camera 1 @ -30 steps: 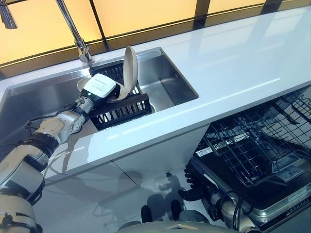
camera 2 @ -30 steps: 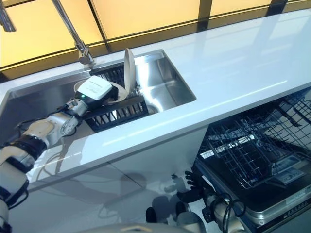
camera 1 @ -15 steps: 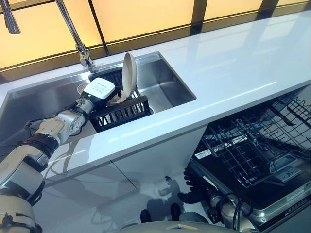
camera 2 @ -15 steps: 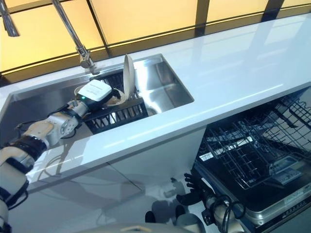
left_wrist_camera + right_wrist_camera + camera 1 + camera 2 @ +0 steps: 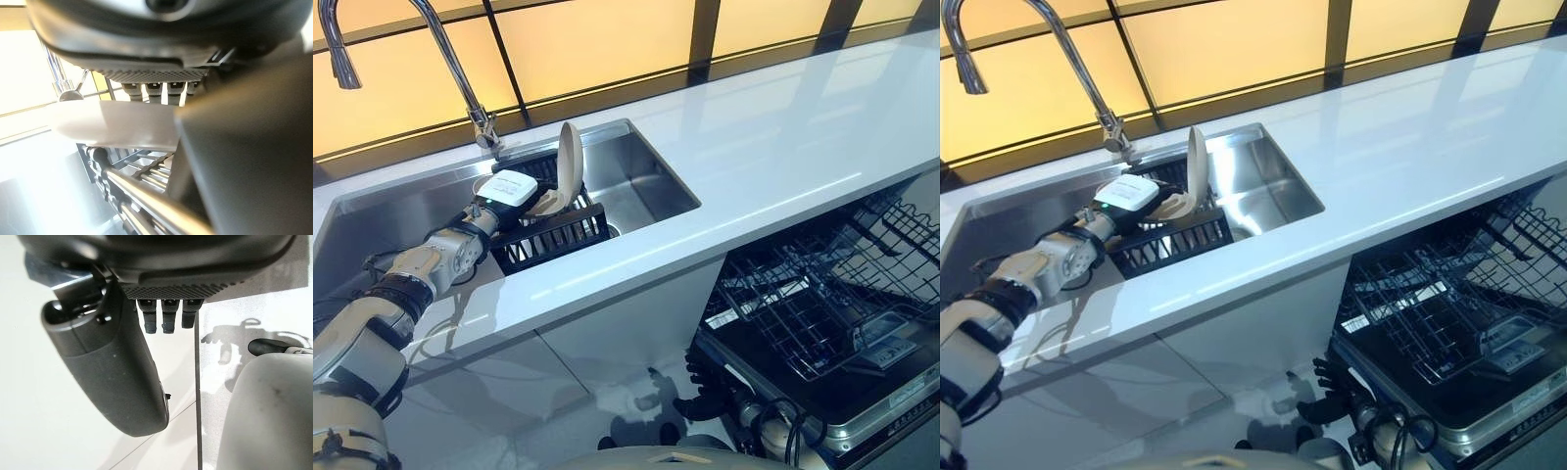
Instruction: Pick up plates and place into dishwasher.
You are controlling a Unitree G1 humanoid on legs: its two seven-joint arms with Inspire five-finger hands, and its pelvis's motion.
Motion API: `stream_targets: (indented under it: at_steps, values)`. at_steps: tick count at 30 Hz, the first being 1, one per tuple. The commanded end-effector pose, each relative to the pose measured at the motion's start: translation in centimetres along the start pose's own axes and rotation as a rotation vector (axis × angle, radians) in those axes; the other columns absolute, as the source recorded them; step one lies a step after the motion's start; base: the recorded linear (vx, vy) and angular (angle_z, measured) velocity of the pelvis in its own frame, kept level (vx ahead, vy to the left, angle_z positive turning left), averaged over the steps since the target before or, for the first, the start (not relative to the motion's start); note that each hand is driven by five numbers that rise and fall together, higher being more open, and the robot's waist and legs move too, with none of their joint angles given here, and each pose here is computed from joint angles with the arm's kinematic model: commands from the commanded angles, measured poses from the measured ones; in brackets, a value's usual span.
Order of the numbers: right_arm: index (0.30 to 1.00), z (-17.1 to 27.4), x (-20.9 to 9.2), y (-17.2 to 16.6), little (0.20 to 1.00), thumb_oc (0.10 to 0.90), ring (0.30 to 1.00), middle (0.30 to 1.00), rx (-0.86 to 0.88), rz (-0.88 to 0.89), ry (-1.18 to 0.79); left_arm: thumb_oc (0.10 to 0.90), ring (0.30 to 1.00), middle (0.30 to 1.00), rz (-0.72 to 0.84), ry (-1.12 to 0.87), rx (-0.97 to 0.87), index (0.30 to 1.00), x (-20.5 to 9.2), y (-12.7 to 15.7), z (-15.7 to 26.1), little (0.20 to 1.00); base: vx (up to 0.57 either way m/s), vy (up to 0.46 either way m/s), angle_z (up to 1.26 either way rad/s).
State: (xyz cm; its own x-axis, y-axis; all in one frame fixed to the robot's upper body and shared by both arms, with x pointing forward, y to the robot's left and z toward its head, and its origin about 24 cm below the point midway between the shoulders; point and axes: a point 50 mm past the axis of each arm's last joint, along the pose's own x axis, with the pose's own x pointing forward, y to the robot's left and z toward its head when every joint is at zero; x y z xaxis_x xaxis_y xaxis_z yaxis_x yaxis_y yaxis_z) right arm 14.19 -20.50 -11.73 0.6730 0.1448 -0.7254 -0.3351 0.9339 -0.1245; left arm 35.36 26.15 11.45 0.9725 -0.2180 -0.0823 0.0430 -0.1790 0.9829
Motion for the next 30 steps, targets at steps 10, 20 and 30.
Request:
stream_targets:
  at_steps: [10, 20, 30]
  values:
    - [0.9, 2.2, 0.0, -1.2, 0.9, 0.8, 0.9, 0.9, -0.048, -0.016, -0.131, 0.8, 0.9, 0.9, 0.112, 0.163, -0.093, 0.9, 0.7, 3.9, -2.9, 0.9, 0.0, 0.0, 0.0]
    - [0.9, 2.5, 0.2, -0.3, 0.9, 0.8, 0.9, 0.9, -0.036, -0.012, -0.139, 0.8, 0.9, 0.9, 0.124, 0.187, -0.379, 0.9, 1.4, 5.2, -2.3, 0.9, 0.0, 0.0, 0.0]
    - [0.9, 2.5, 0.4, -0.1, 0.9, 0.8, 0.9, 0.9, -0.042, -0.02, -0.137, 0.8, 0.9, 0.9, 0.115, 0.207, -0.914, 0.9, 1.9, 5.6, -1.2, 0.9, 0.0, -0.001, 0.01]
